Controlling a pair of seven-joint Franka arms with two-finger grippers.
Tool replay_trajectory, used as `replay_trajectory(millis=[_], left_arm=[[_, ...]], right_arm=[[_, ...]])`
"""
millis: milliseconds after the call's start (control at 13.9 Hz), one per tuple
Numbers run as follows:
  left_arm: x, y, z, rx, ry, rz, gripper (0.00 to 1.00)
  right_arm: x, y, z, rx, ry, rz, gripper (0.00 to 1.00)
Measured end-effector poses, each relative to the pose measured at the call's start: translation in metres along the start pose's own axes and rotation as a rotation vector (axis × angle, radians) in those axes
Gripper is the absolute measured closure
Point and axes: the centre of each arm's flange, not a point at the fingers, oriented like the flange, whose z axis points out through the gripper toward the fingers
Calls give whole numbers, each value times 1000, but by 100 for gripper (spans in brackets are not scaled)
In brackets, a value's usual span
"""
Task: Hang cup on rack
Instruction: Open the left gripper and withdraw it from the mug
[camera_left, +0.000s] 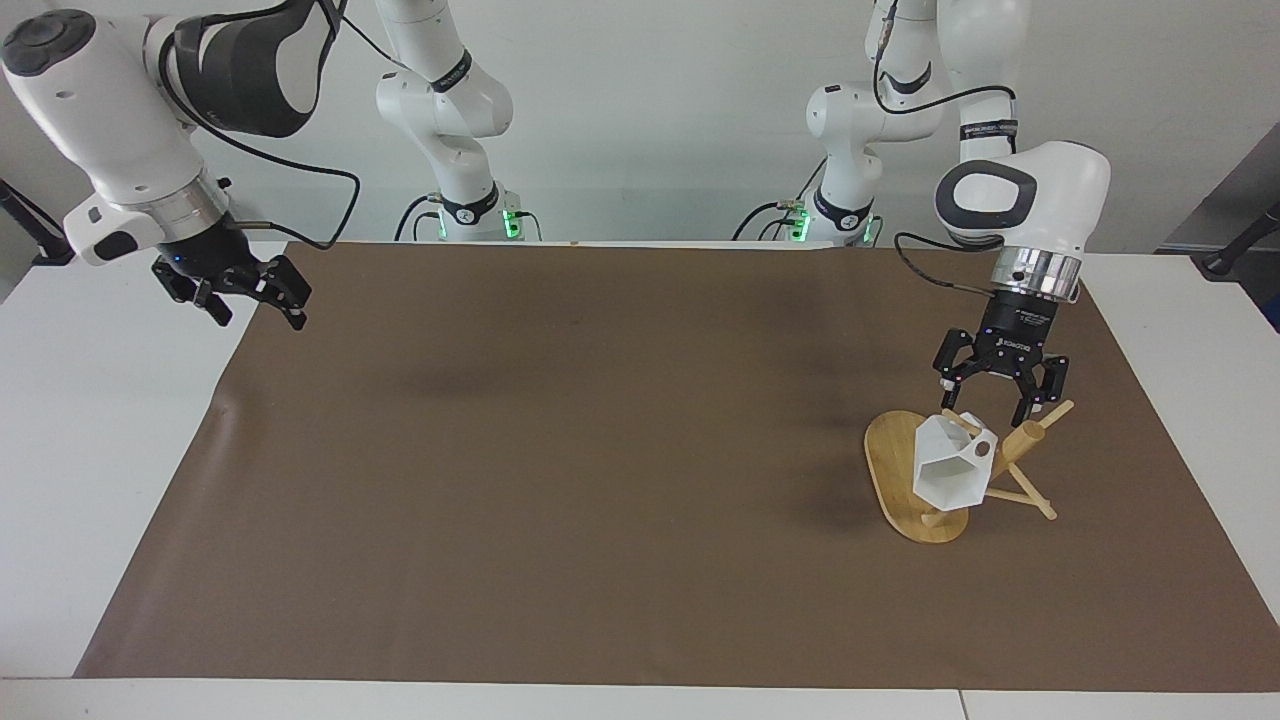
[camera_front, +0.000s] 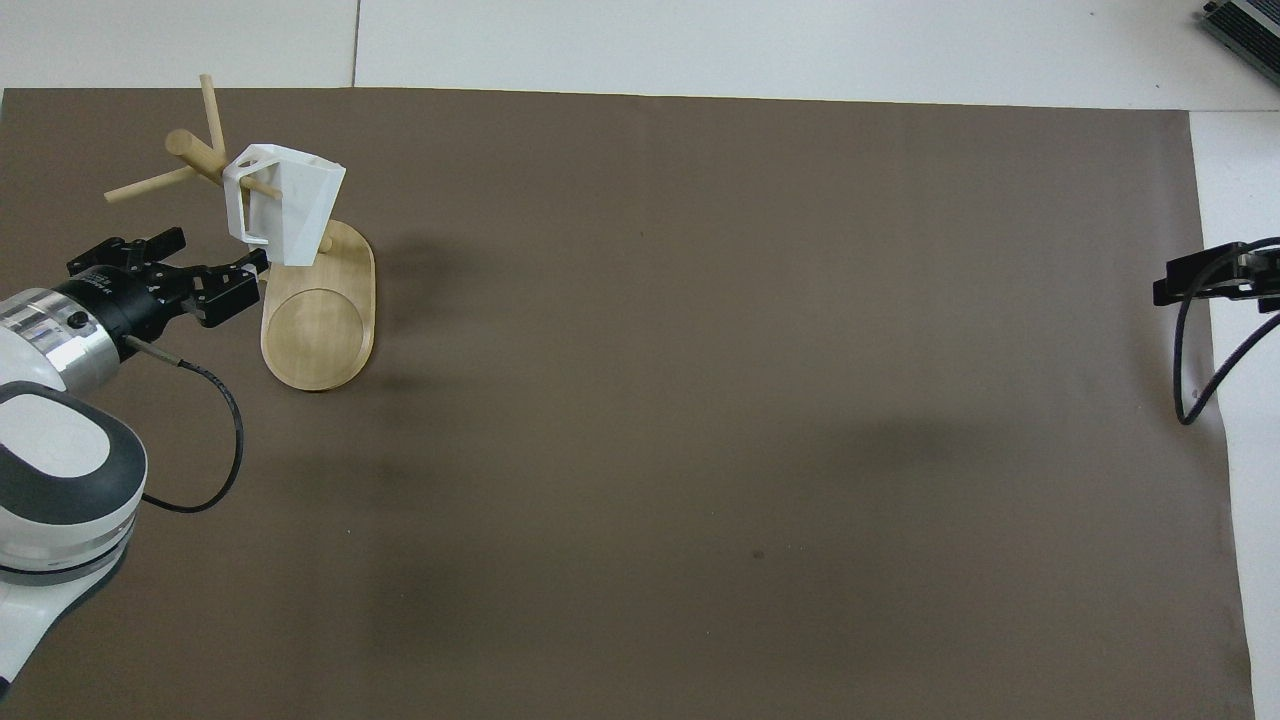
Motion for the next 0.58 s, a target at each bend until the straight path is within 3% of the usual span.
replay_trajectory(millis=[576], left_arm=[[-13, 11, -21, 127, 257, 437, 0]], right_arm=[[0, -6, 1, 1, -1, -11, 0]])
